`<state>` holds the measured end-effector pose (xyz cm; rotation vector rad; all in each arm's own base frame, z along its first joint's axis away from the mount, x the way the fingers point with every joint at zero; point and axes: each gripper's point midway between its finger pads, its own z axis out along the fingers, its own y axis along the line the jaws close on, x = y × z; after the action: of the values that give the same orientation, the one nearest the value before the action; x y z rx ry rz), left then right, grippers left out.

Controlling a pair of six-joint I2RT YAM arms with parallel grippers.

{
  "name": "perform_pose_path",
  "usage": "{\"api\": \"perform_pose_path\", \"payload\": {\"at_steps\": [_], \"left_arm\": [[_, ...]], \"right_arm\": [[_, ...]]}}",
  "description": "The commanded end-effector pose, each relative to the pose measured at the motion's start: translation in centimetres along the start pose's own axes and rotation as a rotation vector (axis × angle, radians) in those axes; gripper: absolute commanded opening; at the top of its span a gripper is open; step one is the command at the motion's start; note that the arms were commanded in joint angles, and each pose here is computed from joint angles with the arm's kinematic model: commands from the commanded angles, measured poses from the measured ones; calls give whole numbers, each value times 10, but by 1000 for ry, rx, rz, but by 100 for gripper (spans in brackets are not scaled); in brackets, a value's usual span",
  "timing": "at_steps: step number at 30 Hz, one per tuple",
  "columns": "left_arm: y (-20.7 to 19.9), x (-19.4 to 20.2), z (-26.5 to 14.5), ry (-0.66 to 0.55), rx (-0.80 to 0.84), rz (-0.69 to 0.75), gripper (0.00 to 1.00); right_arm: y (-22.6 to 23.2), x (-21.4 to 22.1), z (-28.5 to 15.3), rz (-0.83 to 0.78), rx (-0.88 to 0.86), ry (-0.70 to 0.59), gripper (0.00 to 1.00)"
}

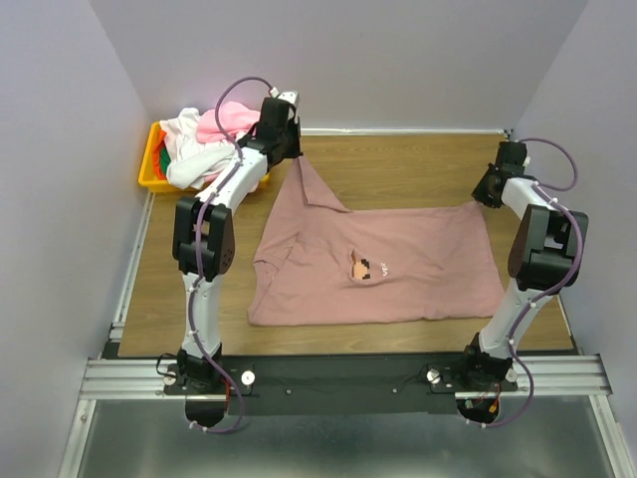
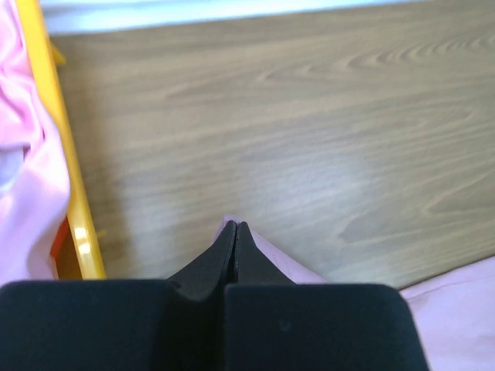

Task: Fold and stack the t-shirts
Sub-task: Fold the tshirt

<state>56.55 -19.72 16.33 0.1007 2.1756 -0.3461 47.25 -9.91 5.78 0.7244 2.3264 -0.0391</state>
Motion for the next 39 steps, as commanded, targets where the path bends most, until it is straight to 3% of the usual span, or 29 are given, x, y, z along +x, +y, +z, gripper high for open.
{"api": "perform_pose_path", "payload": {"at_steps": [1, 9, 12, 13, 16, 18, 26, 34, 39], "left_arm": [[8, -19, 13, -16, 26, -31, 0], [9, -63, 1, -99, 59, -60, 0], [5, -54, -19, -99, 89, -71, 0], [7, -33, -17, -76, 94, -81, 0], [-1, -34, -59, -137, 135, -107, 0], [0, -12, -66, -128, 145, -120, 0], [-9, 5, -129, -203, 201, -159, 0], [-2, 55, -154, -185, 195, -190, 0], [1, 61, -174, -217, 186, -206, 0]], "right_arm": [[20, -38, -9, 19, -80, -64, 0], [38, -58, -11, -12, -150, -92, 0], [37, -53, -18, -24, -162, -85, 0], [36, -53, -20, -31, -160, -90, 1], [29, -45, -27, -41, -144, -89, 0], [24, -41, -36, -45, -132, -102, 0], [2, -28, -59, -31, -57, -132, 0], [-26, -2, -61, -24, 48, -117, 0], [-36, 2, -65, -20, 90, -132, 0]]}}
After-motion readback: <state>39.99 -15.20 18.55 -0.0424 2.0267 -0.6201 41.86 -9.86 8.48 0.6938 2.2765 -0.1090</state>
